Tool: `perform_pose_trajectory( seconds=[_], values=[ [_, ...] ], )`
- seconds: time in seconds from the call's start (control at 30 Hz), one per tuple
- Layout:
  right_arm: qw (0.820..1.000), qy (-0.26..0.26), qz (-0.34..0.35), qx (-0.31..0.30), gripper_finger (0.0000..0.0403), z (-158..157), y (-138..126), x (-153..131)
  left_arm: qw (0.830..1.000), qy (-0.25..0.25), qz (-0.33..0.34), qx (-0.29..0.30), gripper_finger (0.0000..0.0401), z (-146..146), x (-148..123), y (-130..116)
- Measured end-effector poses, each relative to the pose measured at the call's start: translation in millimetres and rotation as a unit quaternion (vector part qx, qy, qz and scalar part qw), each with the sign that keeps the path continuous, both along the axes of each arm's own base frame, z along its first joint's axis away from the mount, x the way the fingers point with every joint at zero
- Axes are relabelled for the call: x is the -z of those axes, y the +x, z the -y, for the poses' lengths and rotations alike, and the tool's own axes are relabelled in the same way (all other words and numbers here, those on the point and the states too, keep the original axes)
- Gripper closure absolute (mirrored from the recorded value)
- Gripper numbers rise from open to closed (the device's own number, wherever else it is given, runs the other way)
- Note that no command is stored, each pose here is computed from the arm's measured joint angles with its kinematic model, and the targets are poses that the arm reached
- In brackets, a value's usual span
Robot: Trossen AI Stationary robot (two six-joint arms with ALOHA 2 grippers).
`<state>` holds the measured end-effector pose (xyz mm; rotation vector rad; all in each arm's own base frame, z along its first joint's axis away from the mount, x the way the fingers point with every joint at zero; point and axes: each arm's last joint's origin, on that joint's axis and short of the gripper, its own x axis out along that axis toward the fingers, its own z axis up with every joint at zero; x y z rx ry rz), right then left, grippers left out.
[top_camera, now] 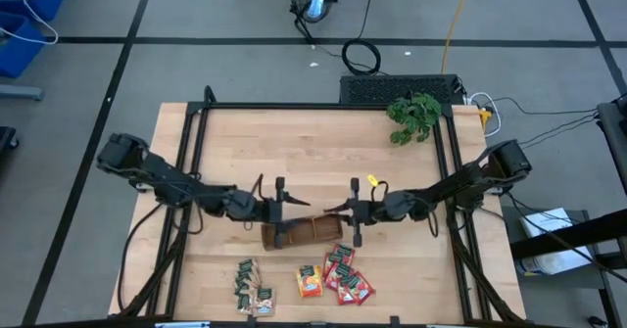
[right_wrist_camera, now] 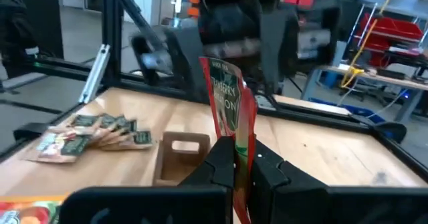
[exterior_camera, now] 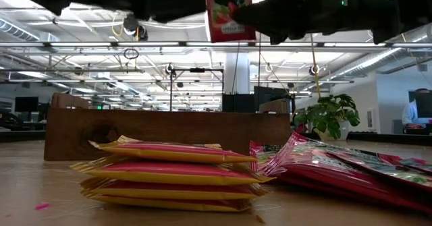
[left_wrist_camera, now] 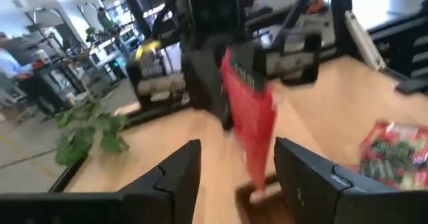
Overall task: Pick & Place Tea
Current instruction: Put the red tea bag into the right section of the wooden organizer
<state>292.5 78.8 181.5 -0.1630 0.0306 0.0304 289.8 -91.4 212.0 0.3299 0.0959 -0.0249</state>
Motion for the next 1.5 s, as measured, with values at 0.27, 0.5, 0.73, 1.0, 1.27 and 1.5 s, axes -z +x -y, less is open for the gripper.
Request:
perform_pose_trajectory(
  seconds=[0.27, 0.5, 0.73, 1.0, 1.27, 1.5],
  values=[
    [1.000, -0.011, -0.008, 0.026, 0.0399, 1.0, 2.5, -0.8, 1.000, -0.007, -0.021, 0.005, 0.0210, 7.0, -6.7, 8.5],
    [1.000, -0.011, -0.005, 0.026, 0.0399, 0.8, 3.2, -2.3, 1.000, -0.012, -0.021, -0.016, 0.0216, 1.9, -6.8, 10.0],
    [1.000, -0.012, -0.010, 0.026, 0.0399, 0.8, 3.2, -1.4, 0.999, -0.022, -0.026, -0.032, 0.0333, -10.0, -5.8, 13.4],
    [0.999, -0.023, -0.036, 0.024, 0.0390, 0.7, 3.2, 3.2, 0.999, -0.004, -0.041, -0.011, 0.0396, -10.7, -2.8, 13.4],
    [0.993, -0.041, -0.106, 0.045, 0.0320, -0.5, -8.8, 2.8, 0.997, -0.023, -0.058, -0.044, 0.0398, -12.9, 0.9, 12.6],
    [0.990, -0.042, -0.121, 0.065, 0.0254, -3.6, -15.2, -39.0, 0.995, -0.038, -0.066, -0.057, 0.0399, -15.7, 2.6, 12.7]
  ],
)
